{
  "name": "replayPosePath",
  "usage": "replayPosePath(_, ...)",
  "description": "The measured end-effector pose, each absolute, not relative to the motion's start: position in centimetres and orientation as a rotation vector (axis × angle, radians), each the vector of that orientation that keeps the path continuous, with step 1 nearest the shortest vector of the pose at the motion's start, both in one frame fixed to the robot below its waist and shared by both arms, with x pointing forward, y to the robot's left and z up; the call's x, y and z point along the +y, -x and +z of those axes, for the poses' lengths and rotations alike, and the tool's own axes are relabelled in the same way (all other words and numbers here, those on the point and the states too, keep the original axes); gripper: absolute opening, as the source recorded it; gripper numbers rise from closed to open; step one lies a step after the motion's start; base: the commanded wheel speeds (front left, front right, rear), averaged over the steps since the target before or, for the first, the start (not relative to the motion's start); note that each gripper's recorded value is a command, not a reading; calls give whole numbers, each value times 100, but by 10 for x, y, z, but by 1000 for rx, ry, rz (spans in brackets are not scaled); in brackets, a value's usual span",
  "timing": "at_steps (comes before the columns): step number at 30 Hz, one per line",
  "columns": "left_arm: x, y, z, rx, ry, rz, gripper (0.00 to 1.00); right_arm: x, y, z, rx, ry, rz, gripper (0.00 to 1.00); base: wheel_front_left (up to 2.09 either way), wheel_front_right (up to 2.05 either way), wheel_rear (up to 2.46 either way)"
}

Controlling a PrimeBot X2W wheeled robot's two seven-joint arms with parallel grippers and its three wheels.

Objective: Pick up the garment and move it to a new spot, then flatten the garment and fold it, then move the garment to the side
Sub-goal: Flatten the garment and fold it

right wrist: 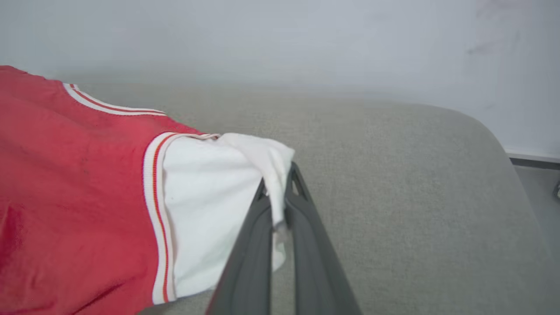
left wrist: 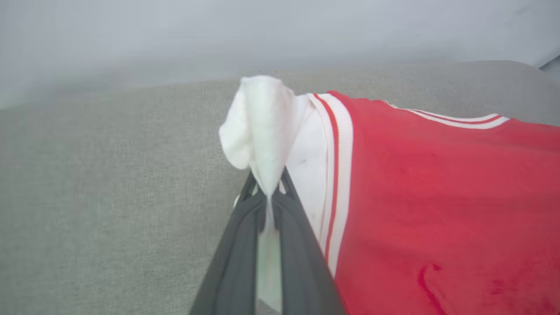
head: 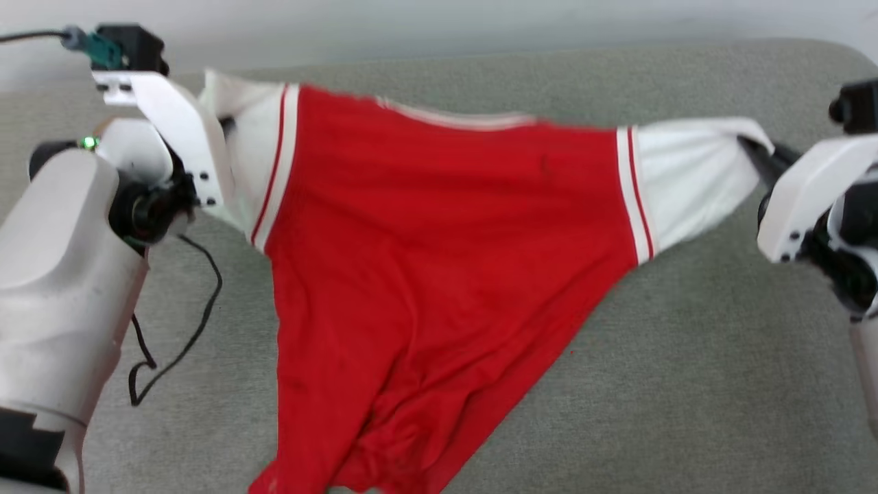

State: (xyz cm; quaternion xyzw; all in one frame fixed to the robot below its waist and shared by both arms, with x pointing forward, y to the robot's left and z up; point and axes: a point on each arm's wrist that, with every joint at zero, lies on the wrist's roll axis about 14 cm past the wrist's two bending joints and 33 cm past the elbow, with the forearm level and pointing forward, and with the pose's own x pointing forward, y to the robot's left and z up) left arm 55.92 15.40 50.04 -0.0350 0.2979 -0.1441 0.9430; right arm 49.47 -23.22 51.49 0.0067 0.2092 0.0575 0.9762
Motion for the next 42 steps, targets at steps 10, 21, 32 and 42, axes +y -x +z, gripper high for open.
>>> replayPosePath(10, 172, -617, 621, 144, 54, -170, 0, -219, -578, 634, 94, 67, 125, 0, 0, 0, 0)
replayPosePath(21, 172, -678, 722, -245, 38, -121, 0, -205, -646, 759, -310, 158, 120, 0, 0, 0, 0)
replayPosePath(32, 160, -716, 668, -206, 63, -152, 0, -183, -694, 715, -258, 177, 171, 0, 0, 0, 0)
replayPosePath(42, 165, -716, 557, -24, 176, -151, 0, -174, -703, 591, -12, 116, 210, 0, 0, 0, 0)
